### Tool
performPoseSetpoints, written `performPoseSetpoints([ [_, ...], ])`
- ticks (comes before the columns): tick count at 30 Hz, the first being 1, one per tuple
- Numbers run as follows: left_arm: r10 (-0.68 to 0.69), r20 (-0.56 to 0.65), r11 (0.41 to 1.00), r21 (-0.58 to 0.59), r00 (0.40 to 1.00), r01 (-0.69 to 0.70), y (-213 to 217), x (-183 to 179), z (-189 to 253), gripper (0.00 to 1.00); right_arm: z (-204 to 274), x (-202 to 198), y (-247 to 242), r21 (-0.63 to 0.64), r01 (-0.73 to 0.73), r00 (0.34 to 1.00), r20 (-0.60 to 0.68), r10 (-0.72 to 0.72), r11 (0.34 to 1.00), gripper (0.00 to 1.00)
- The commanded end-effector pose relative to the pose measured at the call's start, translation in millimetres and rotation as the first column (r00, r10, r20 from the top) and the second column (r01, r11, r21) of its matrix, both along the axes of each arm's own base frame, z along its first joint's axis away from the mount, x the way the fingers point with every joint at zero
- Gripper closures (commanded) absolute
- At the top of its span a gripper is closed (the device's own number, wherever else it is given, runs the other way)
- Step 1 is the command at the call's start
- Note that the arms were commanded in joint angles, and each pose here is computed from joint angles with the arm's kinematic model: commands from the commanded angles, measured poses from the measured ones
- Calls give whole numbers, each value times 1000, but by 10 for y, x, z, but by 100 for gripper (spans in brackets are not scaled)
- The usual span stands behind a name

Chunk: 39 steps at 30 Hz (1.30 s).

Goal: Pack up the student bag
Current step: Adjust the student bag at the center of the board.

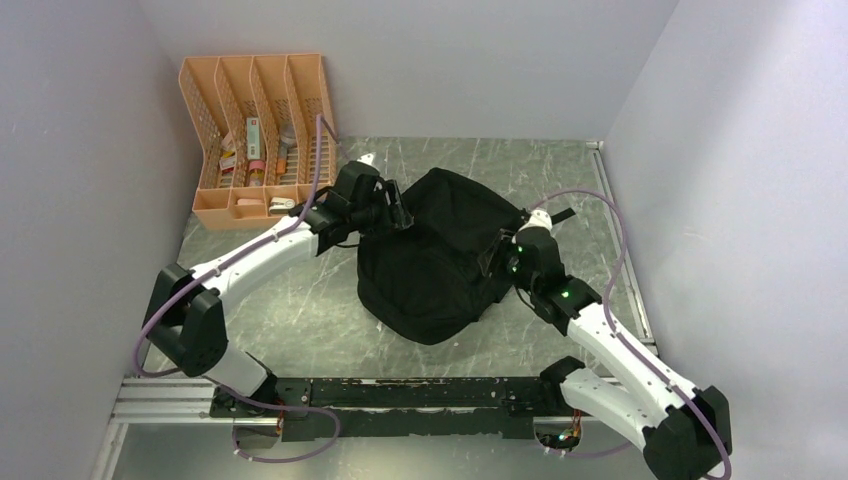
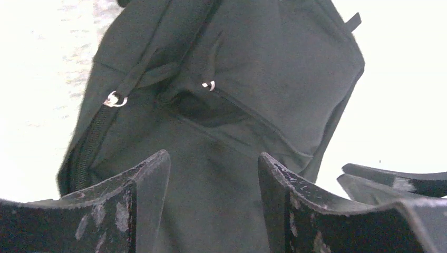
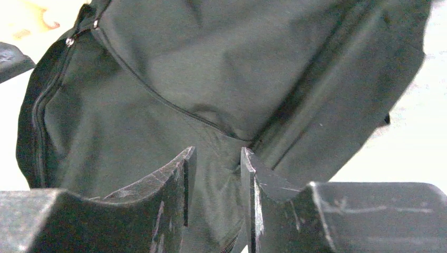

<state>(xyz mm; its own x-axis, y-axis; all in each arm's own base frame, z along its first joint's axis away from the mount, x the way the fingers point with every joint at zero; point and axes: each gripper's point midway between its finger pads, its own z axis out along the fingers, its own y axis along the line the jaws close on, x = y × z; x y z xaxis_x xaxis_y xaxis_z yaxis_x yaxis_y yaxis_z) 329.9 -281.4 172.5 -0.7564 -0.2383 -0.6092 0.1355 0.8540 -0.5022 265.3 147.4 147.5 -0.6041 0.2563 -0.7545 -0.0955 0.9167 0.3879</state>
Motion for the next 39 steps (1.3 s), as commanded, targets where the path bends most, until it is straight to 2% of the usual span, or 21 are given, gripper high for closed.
performPoseSetpoints([
  [1, 35, 9, 997, -72, 999, -34, -248, 40, 213, 35, 9, 35, -160, 76, 170, 985, 18, -172, 982, 59],
  [4, 35, -20, 998, -54, 999, -36, -390, -49, 104, 37, -18, 52, -197, 70, 196, 980, 15, -198, 978, 58],
  [8, 95, -73, 995, -16, 993, -96, -360, -90, -80, 43, 16, 88, -204, 57, 204, 979, 16, -205, 977, 58],
  [13, 141, -104, 989, -35, 985, -145, -357, -103, -176, 53, 21, 94, -222, 55, 211, 977, 23, -213, 976, 58],
  [25, 121, -177, 992, 4, 977, -122, -603, 16, -545, 62, -16, 40, -237, 68, 215, 976, 15, -217, 974, 58],
  [30, 118, -153, 992, -23, 981, -123, -681, 101, -515, 57, -23, 30, -250, 64, 217, 976, 17, -219, 974, 59],
  [39, 181, -98, 983, 8, 979, -182, -692, 357, -358, 36, -43, 8, -250, 64, 213, 977, 10, -214, 975, 59],
])
